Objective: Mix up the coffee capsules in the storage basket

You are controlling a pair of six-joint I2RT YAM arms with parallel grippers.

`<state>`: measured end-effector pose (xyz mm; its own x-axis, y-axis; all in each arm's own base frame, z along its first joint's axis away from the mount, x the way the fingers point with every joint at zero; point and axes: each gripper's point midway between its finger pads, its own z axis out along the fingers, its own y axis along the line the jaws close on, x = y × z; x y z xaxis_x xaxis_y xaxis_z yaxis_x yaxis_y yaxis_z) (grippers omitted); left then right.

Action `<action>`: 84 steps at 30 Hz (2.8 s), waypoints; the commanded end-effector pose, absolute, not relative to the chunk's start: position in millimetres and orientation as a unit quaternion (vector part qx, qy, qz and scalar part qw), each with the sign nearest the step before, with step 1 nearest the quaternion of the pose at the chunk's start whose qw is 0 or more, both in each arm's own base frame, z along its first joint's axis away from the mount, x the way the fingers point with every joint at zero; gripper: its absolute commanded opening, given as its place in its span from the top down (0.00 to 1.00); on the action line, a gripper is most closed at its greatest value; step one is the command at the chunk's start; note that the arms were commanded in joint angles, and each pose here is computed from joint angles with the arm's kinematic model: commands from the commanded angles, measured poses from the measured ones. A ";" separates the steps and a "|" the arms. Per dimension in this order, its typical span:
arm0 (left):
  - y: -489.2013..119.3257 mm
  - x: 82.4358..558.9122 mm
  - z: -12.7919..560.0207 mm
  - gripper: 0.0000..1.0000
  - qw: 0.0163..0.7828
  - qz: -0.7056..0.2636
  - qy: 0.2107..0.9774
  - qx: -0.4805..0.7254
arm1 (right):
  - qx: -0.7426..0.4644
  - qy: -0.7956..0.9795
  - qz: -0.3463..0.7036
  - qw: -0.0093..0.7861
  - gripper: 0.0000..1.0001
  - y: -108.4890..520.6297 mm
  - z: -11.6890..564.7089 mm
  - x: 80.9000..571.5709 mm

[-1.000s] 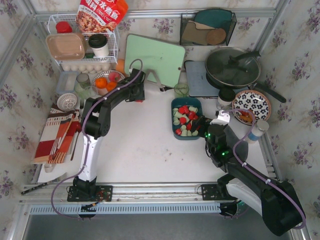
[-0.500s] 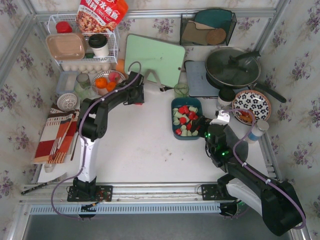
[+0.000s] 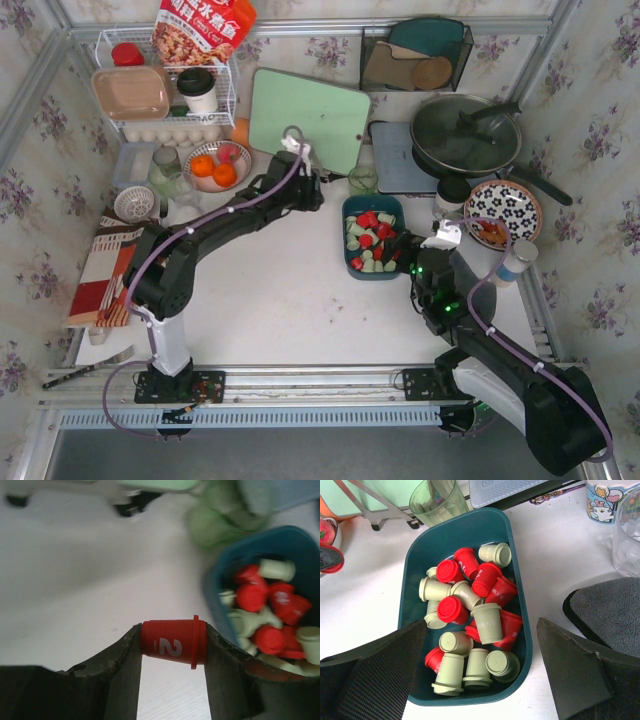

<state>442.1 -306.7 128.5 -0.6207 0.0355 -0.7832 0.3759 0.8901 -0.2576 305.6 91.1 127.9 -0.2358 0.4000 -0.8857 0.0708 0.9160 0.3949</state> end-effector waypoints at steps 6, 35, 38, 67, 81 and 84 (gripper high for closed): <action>-429.7 403.2 164.4 0.69 0.497 -0.271 0.780 0.268 | 0.164 0.757 0.138 0.618 0.00 86.9 141.4 308.0; -393.2 382.9 202.1 0.29 0.564 -0.227 0.760 0.229 | 0.172 0.752 0.135 0.622 0.00 83.3 142.9 306.9; -362.8 369.9 223.2 0.29 0.587 -0.211 0.754 0.208 | 0.171 0.751 0.138 0.623 0.00 84.1 143.0 307.1; -15.5 221.6 192.0 0.01 0.655 0.073 0.737 -0.148 | 0.226 0.692 0.027 0.685 0.00 26.3 165.8 295.6; -3.3 213.5 173.6 0.01 0.630 0.081 0.744 -0.207 | 0.062 0.684 -0.074 0.723 0.00 17.2 132.8 282.6; -18.0 220.1 173.3 0.01 0.620 0.072 0.762 -0.172 | 0.068 0.692 -0.092 0.713 0.00 14.0 129.1 287.8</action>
<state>212.2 0.0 170.4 -0.1232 -0.1989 -0.9722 -0.4272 0.8949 -0.1290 286.7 20.3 121.4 -0.0184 0.0036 -0.9998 0.1979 0.9802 -0.0001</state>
